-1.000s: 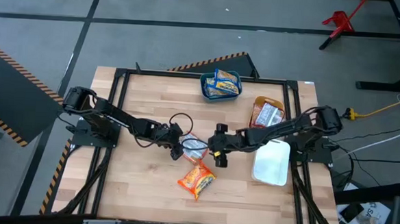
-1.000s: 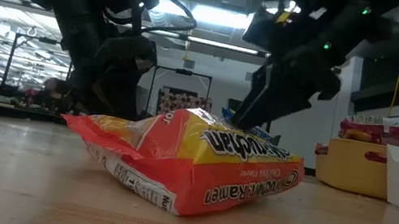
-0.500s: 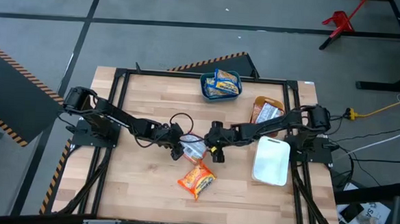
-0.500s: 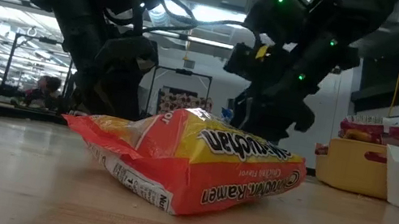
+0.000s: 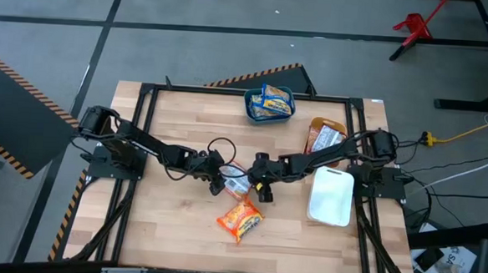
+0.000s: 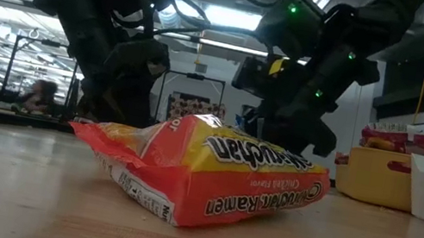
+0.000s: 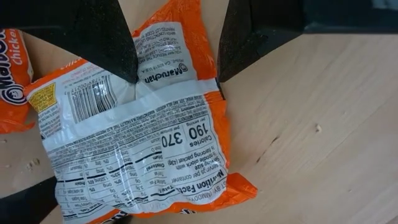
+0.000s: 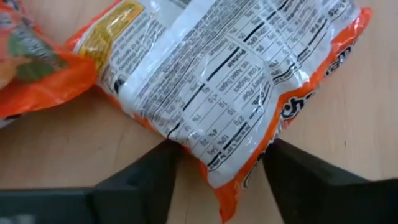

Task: Sort Maruchan noodles
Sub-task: Put the top orange noodle pack into the white bin

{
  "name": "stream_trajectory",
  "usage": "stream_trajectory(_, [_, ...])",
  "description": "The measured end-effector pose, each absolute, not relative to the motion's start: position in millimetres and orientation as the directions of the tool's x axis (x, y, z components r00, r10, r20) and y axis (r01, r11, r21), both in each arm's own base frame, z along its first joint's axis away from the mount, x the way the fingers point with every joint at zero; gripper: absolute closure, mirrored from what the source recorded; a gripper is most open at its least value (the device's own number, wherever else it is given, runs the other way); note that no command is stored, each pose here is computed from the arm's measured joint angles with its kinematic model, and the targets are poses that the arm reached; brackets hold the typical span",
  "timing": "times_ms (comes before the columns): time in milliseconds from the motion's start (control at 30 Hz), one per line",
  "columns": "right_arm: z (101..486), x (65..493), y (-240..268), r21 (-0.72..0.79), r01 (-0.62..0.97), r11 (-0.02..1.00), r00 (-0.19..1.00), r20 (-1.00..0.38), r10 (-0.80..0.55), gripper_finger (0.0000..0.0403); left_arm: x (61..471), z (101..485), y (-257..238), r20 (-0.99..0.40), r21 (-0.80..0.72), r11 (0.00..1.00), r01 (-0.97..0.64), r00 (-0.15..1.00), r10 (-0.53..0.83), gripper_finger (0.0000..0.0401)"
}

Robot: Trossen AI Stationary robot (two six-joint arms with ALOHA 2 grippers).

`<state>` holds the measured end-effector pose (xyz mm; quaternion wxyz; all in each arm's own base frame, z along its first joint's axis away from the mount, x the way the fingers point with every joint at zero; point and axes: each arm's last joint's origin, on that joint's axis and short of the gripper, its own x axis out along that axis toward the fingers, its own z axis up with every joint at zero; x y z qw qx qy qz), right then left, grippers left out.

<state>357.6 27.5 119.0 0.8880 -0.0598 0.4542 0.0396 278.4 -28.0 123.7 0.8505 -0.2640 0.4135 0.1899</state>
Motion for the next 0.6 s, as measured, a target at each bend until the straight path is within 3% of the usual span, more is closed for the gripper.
stream_trajectory(367, [118.6, 358.6, 26.8, -0.075, -0.117, 0.990, 0.594, -0.804, 0.009, 0.0381, 279.8, 124.9, -28.3, -0.793, -0.307, 0.785, -0.538, 0.601, 0.102, 0.0189])
stream_trajectory(600, [124.8, 357.6, 25.0, -0.122, -0.058, 0.991, 0.605, -0.794, -0.063, 0.0396, 278.7, 133.6, -25.3, -0.787, -0.369, 0.781, -0.504, 0.616, 0.026, 0.0189])
